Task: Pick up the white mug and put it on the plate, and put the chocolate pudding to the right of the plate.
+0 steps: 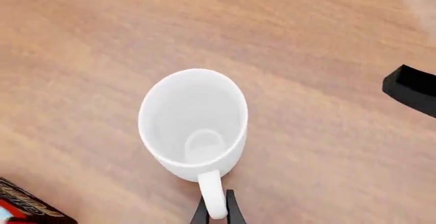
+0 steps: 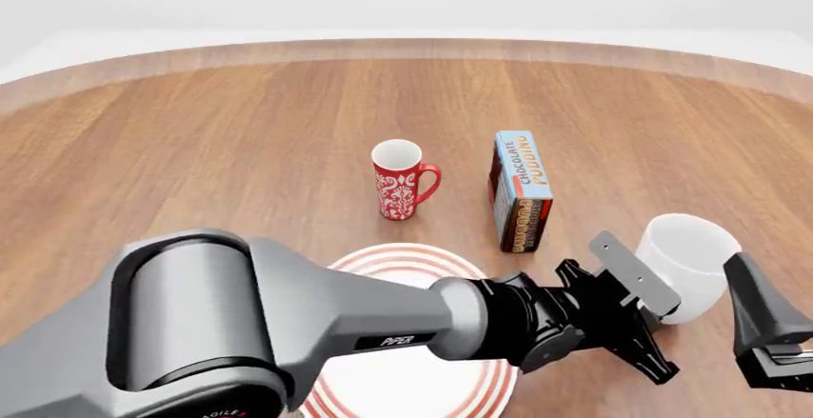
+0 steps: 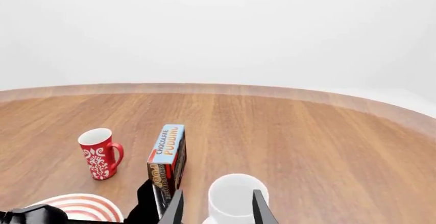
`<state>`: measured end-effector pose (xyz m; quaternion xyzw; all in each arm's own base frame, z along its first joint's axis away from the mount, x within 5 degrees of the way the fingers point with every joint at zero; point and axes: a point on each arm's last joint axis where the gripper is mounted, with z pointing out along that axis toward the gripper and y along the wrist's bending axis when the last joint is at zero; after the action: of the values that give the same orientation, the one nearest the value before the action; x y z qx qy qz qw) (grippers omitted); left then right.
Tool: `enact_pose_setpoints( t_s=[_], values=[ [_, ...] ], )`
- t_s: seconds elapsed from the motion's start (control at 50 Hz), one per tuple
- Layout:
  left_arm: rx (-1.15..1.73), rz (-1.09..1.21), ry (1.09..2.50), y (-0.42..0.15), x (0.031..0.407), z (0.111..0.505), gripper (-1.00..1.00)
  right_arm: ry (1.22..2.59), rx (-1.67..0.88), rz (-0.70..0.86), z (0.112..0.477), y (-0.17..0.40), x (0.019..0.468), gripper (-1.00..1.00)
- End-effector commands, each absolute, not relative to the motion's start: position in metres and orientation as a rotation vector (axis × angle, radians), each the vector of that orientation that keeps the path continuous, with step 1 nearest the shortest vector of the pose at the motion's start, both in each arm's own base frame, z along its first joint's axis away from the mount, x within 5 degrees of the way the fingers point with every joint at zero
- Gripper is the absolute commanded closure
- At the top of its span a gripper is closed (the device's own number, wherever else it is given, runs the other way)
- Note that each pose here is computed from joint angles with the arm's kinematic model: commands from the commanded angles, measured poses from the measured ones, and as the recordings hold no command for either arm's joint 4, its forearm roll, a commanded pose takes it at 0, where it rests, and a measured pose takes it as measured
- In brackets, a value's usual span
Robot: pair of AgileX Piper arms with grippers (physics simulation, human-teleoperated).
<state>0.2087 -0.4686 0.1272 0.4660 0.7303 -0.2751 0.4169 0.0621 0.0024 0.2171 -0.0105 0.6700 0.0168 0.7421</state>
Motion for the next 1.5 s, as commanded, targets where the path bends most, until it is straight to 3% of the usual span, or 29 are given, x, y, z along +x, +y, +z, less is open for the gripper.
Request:
enact_pose_setpoints(
  t_s=[0.02,0.48,1.5],
  values=[
    [1.177,-0.701,1.802,-0.462,0.200,0.132,1.00,1.468,-0.023,0.037,0.217,0.002,0.062,-1.00],
    [1.144,-0.678,1.790,-0.444,0.213,0.137,1.00,1.468,-0.023,0.037,0.217,0.002,0.062,-1.00],
    [1.100,-0.702,1.713,-0.400,0.196,0.185,1.00,1.468,-0.023,0.038,0.217,0.002,0.062,-1.00]
  ],
)
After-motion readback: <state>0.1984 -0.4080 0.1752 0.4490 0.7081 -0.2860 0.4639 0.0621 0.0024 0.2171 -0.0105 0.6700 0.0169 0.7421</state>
